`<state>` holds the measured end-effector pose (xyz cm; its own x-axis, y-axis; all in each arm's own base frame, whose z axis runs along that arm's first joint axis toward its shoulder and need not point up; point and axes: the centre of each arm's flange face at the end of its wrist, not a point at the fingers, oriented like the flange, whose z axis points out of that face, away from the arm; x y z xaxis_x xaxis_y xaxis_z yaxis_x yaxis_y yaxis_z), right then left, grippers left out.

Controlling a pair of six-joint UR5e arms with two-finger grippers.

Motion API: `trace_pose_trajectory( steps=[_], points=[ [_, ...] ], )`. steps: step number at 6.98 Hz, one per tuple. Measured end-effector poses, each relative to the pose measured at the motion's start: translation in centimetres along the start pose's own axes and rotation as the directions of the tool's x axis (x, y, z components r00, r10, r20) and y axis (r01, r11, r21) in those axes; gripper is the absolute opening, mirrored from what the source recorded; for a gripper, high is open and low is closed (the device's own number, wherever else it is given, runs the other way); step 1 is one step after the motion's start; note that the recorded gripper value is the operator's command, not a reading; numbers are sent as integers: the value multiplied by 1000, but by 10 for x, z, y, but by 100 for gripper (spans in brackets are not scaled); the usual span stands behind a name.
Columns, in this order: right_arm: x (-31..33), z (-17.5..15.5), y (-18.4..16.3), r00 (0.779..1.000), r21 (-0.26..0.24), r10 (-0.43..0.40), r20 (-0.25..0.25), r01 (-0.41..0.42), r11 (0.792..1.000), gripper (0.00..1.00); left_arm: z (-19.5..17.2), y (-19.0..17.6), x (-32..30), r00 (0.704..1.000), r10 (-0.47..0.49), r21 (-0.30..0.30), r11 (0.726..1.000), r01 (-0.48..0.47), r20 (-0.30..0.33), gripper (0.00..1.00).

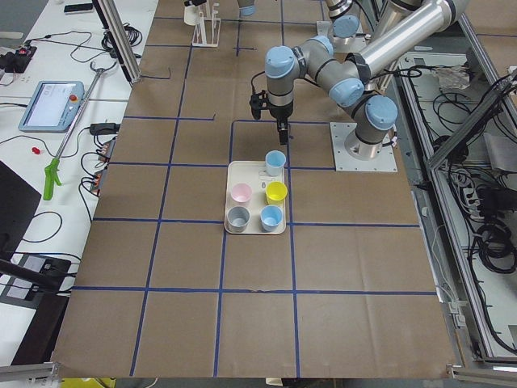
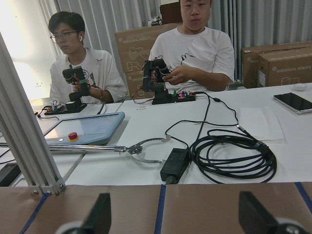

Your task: Transfer IKEA cup to right arm and place on rack

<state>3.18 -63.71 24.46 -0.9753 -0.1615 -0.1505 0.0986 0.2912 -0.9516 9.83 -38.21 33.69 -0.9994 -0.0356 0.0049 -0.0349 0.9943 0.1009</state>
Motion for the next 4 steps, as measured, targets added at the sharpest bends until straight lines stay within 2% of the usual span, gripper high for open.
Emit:
trace_pose_trajectory(
  steps=[2,4],
  points=[
    [0,0,-5,1000,9,-1,0,1,1000,100,33,-5,-2,1000,14,15,1000,-14,9,97],
    [-5,2,-25,999,48,-17,27,15,999,100,66,-10,-3,1000,16,0,1000,-16,0,97]
  ],
)
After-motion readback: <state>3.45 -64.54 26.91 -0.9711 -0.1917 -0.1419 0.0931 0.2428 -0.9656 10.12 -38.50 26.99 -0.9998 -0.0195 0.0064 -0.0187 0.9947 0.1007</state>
